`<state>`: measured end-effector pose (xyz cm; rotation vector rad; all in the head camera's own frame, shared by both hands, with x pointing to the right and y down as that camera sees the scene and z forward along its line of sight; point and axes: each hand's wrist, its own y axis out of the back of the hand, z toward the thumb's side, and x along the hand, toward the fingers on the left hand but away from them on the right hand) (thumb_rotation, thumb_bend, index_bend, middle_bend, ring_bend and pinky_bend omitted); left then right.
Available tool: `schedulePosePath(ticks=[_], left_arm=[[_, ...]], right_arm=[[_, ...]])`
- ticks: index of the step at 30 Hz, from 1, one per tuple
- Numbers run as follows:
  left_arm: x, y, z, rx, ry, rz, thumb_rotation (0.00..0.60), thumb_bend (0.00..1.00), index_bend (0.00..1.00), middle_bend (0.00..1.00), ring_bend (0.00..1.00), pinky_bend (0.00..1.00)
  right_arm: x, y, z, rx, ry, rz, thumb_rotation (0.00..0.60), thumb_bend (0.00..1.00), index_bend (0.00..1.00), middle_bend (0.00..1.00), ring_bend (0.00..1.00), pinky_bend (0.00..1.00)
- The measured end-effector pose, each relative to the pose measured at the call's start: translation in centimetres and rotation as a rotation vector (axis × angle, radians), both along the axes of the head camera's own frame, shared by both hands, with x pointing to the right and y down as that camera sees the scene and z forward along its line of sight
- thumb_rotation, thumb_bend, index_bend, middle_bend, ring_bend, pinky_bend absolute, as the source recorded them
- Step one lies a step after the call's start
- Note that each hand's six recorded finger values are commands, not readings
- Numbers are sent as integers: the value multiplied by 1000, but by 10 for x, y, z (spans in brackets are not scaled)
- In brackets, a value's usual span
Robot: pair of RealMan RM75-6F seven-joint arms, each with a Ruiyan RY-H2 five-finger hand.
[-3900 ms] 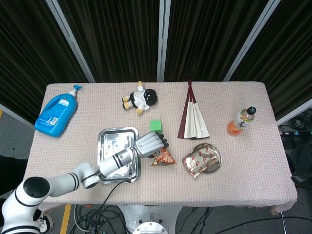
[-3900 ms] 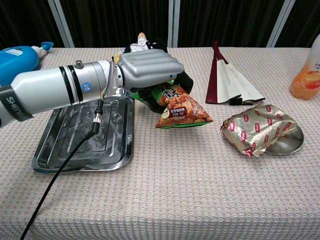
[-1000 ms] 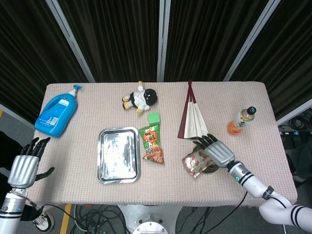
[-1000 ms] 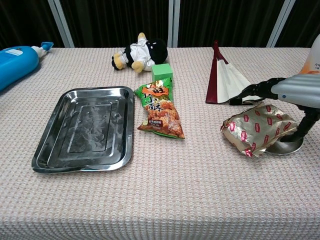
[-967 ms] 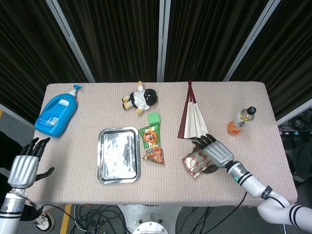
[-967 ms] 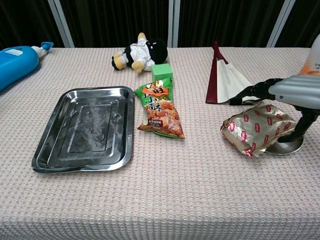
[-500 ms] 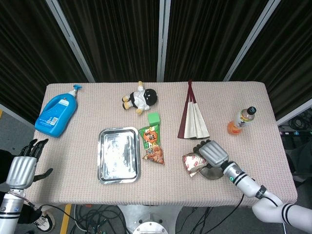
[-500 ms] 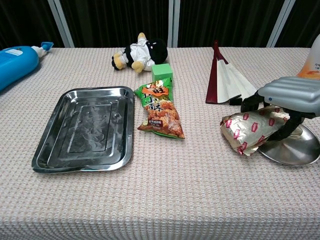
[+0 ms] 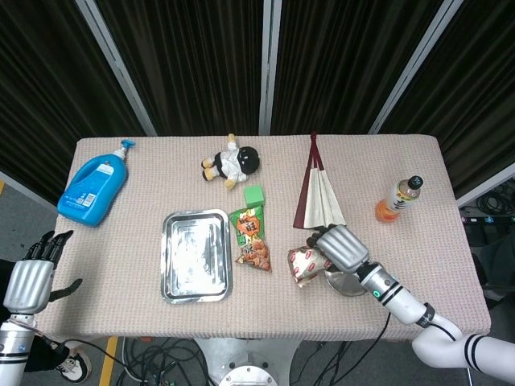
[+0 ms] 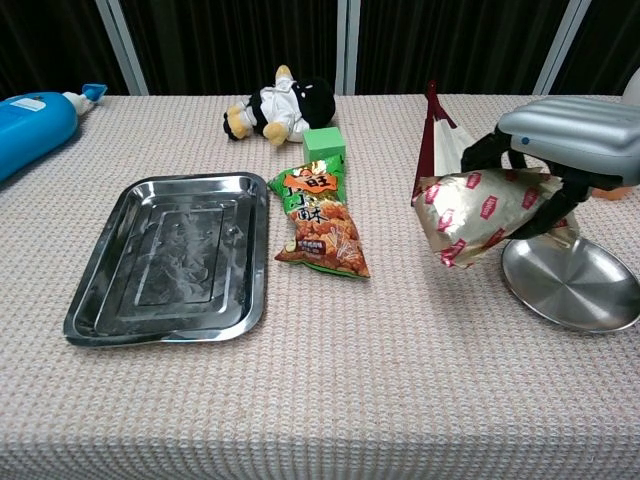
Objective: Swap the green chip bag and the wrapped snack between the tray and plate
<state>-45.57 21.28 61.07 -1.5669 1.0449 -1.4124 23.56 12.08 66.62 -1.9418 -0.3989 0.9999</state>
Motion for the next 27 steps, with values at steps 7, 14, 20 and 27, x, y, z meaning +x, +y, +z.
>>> schedulePosePath(ticks=[7, 14, 20, 27], left_arm=[[-3, 1, 1, -4, -3, -8, 600, 143, 101, 160, 75, 223], [-13, 6, -1, -8, -10, -26, 600, 143, 101, 160, 75, 223], [-17, 7, -1, -12, -7, -33, 600, 144, 101, 160, 75, 223], [-16, 7, 1, -15, 3, -33, 600, 144, 101, 160, 75, 222]], right_arm=[[-61, 19, 4, -84, -61, -82, 600, 190, 585, 542, 447, 528], [-104, 33, 17, -147, -84, -106, 600, 141, 527, 499, 418, 491], [-106, 37, 17, -192, -64, -136, 600, 0, 14, 138, 14, 61], [-93, 20, -3, -175, -53, -131, 600, 0, 0, 70, 0, 6]])
